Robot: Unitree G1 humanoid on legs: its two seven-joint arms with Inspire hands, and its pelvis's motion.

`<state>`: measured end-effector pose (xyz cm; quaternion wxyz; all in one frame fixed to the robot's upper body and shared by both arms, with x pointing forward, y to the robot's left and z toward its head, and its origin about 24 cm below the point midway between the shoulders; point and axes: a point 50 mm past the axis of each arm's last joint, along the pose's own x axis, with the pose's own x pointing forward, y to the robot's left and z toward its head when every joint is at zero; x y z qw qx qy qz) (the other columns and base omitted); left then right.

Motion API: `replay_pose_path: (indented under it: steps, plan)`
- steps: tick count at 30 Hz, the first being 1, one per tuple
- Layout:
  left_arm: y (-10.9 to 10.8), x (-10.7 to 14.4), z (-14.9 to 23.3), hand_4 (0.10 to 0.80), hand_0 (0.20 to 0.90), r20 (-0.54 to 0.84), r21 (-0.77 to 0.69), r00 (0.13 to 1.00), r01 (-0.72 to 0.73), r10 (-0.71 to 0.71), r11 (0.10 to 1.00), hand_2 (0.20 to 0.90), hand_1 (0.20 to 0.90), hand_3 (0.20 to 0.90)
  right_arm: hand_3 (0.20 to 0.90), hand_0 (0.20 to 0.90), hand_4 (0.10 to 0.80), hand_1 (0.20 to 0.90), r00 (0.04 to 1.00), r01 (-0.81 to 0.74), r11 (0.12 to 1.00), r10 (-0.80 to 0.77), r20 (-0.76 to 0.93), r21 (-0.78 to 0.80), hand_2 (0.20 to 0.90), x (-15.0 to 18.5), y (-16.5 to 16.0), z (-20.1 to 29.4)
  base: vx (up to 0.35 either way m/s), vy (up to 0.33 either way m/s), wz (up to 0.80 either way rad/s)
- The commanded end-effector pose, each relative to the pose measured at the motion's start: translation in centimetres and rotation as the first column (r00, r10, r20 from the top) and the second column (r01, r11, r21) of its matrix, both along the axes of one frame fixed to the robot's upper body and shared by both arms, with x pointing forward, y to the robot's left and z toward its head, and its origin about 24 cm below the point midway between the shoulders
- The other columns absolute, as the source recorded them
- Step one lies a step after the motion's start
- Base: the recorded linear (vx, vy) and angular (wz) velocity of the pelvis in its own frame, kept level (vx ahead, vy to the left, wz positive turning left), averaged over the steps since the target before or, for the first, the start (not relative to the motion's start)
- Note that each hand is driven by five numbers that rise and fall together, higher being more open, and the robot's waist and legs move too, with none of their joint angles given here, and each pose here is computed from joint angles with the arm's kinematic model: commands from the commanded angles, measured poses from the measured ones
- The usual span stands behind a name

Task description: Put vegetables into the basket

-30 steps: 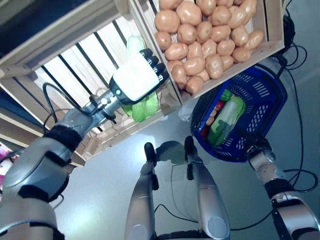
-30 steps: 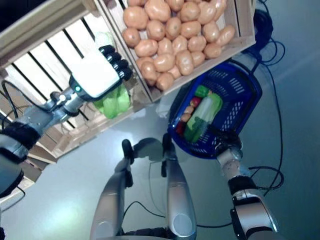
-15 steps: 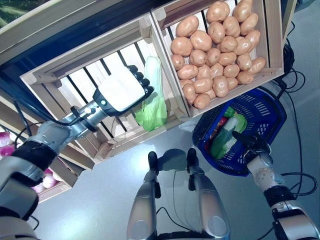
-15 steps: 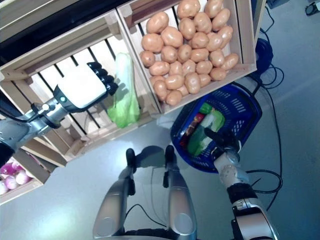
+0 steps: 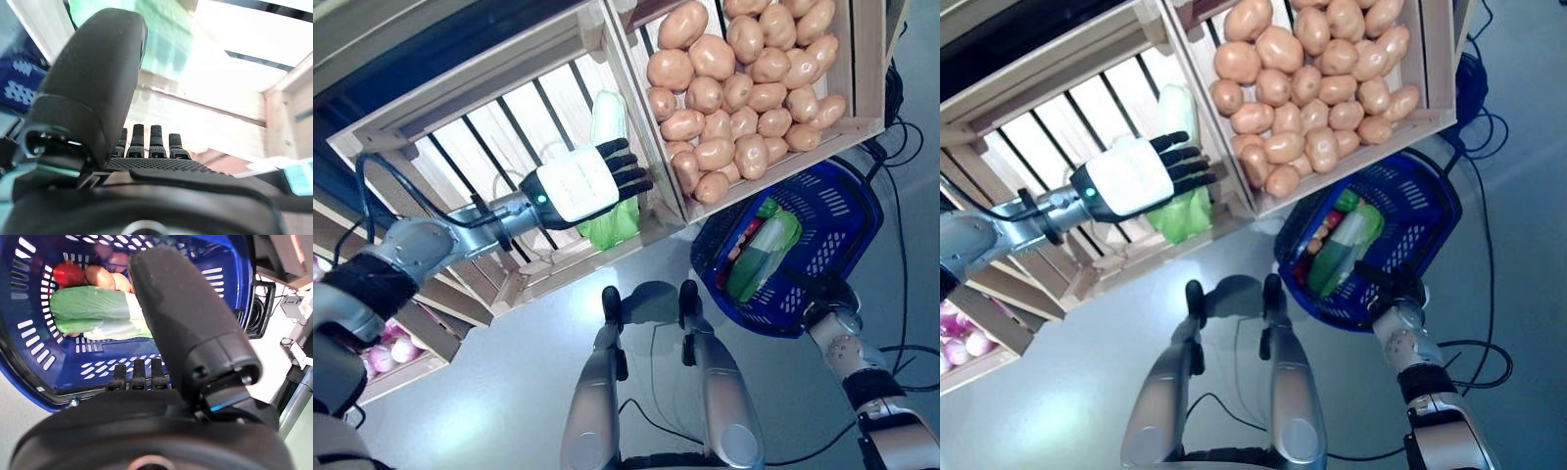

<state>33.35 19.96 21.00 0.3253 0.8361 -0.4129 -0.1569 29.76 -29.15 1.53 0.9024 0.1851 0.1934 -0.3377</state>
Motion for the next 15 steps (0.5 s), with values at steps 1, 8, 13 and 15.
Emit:
replay_pose_path:
  steps: [1,8,13,15]
  plan:
    - [-2.5,-1.0,5.6,0.8,0.9,0.148,0.008,0.979,0.14,-0.139,0.99,0.9,0.9,0.9,0.9,0.9,0.8,0.9,0.996,0.058,0.996,-0.052,0.078,-0.074,0.9,-0.5,-3.7,2.5,0.0,0.0,0.0]
    - [-3.1,-0.2,5.2,0.8,0.9,0.036,0.075,0.997,0.061,-0.064,0.995,0.9,0.9,0.9,0.9,0.9,0.8,0.9,0.995,0.057,0.995,-0.05,0.086,-0.087,0.9,-0.3,-3.9,2.3,0.04,-0.007,0.06]
    - [-3.7,0.0,5.6,0.8,0.9,0.015,0.126,0.999,0.041,-0.044,0.991,0.9,0.9,0.9,0.9,0.9,0.8,0.9,0.996,0.047,0.995,-0.04,0.083,-0.087,0.9,-0.4,-4.1,1.9,0.023,-0.004,0.0]
    - [-3.9,0.0,5.6,0.8,0.9,0.006,0.138,0.999,0.052,-0.053,0.989,0.9,0.9,0.9,0.9,0.9,0.8,0.9,0.996,0.042,0.996,-0.035,0.085,-0.082,0.9,-0.4,-4.0,1.8,0.0,0.0,0.0]
